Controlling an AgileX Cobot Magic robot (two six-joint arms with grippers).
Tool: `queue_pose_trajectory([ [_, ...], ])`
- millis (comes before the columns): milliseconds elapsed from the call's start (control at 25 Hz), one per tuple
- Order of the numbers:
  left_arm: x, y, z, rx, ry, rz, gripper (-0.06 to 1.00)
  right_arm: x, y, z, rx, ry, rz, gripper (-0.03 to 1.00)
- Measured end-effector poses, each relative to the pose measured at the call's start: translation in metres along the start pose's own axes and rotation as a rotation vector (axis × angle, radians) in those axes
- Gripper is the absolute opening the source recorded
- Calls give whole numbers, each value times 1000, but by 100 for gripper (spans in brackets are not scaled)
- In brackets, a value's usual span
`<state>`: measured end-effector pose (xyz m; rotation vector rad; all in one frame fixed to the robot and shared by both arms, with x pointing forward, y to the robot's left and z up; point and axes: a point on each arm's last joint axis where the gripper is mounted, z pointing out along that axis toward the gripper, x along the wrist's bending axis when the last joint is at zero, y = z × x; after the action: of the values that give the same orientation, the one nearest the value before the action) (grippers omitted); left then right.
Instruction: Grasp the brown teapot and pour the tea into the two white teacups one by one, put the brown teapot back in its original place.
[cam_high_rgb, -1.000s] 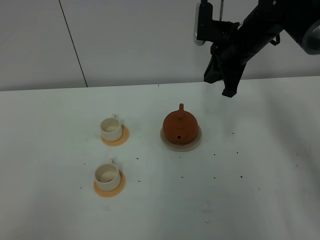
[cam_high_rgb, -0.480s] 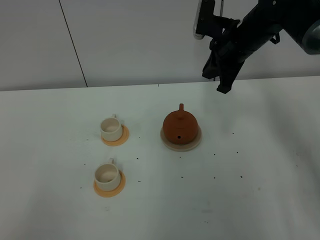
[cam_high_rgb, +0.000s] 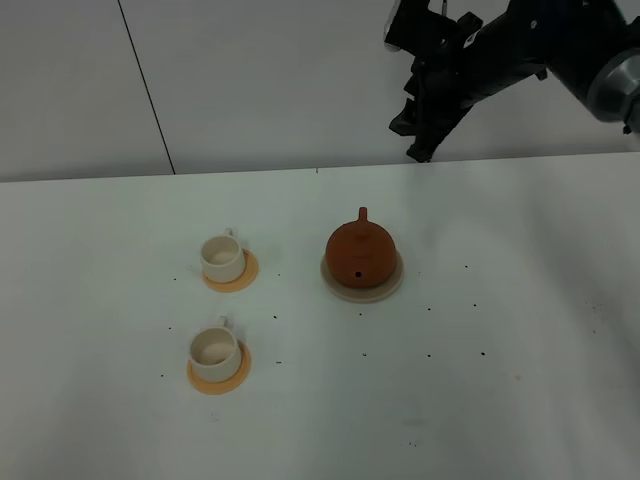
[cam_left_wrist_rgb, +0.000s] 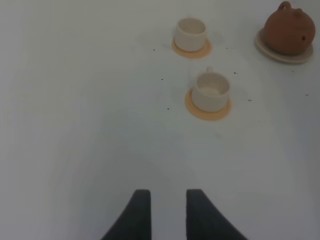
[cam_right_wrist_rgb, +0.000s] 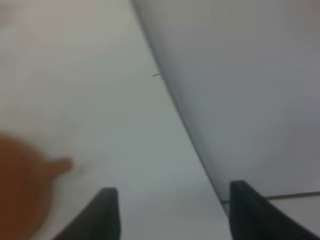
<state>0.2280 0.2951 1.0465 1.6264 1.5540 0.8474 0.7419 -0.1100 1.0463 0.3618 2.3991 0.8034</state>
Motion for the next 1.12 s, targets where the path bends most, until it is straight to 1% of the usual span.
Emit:
queue_pose_trajectory([
  [80, 0, 0, 0, 0, 0, 0, 24, 2, -7, 13, 4, -9, 39, 45],
  [120, 0, 0, 0, 0, 0, 0, 24, 3, -11, 20, 12, -4, 46, 41],
  [240, 0, 0, 0, 0, 0, 0, 24, 9, -21, 35, 30, 18, 53, 24],
  [320, 0, 0, 0, 0, 0, 0, 24, 13, -24, 42, 34, 32, 47, 9],
  [360, 0, 0, 0, 0, 0, 0, 24, 15, -25, 46, 32, 40, 47, 4],
  [400, 0, 0, 0, 0, 0, 0, 24, 17, -25, 48, 29, 45, 44, 2],
  [560, 0, 0, 0, 0, 0, 0, 24, 28, -17, 55, 9, 66, 6, -1],
  [840, 0, 0, 0, 0, 0, 0, 24, 53, -10, 77, -6, 107, -50, -1],
  [1120, 0, 0, 0, 0, 0, 0, 24, 60, -12, 87, -22, 112, -85, -1],
])
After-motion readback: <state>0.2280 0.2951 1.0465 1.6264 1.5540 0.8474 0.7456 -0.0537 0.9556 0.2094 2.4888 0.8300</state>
